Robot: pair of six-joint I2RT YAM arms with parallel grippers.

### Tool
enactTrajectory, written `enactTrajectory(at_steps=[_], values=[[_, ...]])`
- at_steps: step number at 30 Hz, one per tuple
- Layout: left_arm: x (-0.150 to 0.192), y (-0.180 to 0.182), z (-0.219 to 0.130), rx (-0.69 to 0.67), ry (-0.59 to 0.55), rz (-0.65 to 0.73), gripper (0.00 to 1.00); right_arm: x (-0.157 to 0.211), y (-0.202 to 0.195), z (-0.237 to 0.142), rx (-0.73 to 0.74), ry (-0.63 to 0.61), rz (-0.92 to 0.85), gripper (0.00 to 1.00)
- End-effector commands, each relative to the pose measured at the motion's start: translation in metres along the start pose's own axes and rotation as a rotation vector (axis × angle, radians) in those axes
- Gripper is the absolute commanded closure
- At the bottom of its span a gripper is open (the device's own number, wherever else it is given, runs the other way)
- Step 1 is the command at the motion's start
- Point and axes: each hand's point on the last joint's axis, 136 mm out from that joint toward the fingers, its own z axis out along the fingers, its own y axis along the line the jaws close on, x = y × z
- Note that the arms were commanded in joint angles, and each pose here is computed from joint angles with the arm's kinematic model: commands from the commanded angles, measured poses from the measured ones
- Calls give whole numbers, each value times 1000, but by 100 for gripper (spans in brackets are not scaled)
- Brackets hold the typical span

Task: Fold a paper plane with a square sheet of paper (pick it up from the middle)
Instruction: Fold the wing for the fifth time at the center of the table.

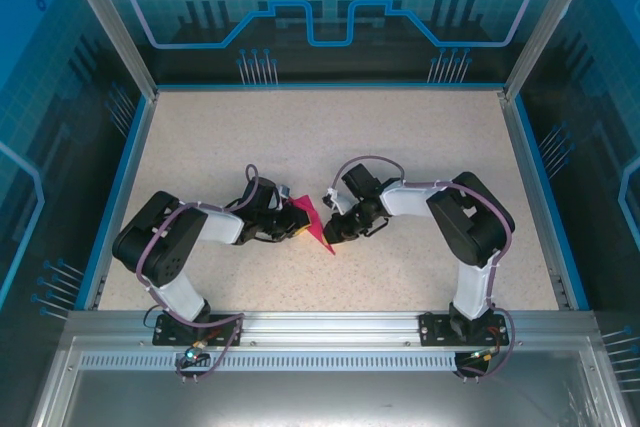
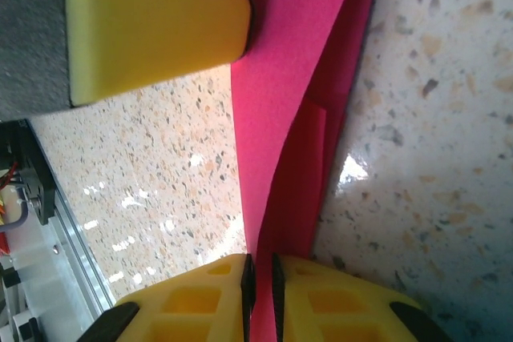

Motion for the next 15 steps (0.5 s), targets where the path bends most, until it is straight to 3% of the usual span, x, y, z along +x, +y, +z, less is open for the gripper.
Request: enactTrajectory(at_steps=[1, 10, 15], values=[[-2, 16, 5, -59, 2, -16, 84, 18, -3, 0, 29, 47, 7, 83], [-2, 22, 5, -96, -1, -34, 85, 25, -20, 3, 127, 74, 31, 88], [-2, 23, 5, -105, 3, -36, 86, 9, 8, -24, 119, -21, -26, 80]])
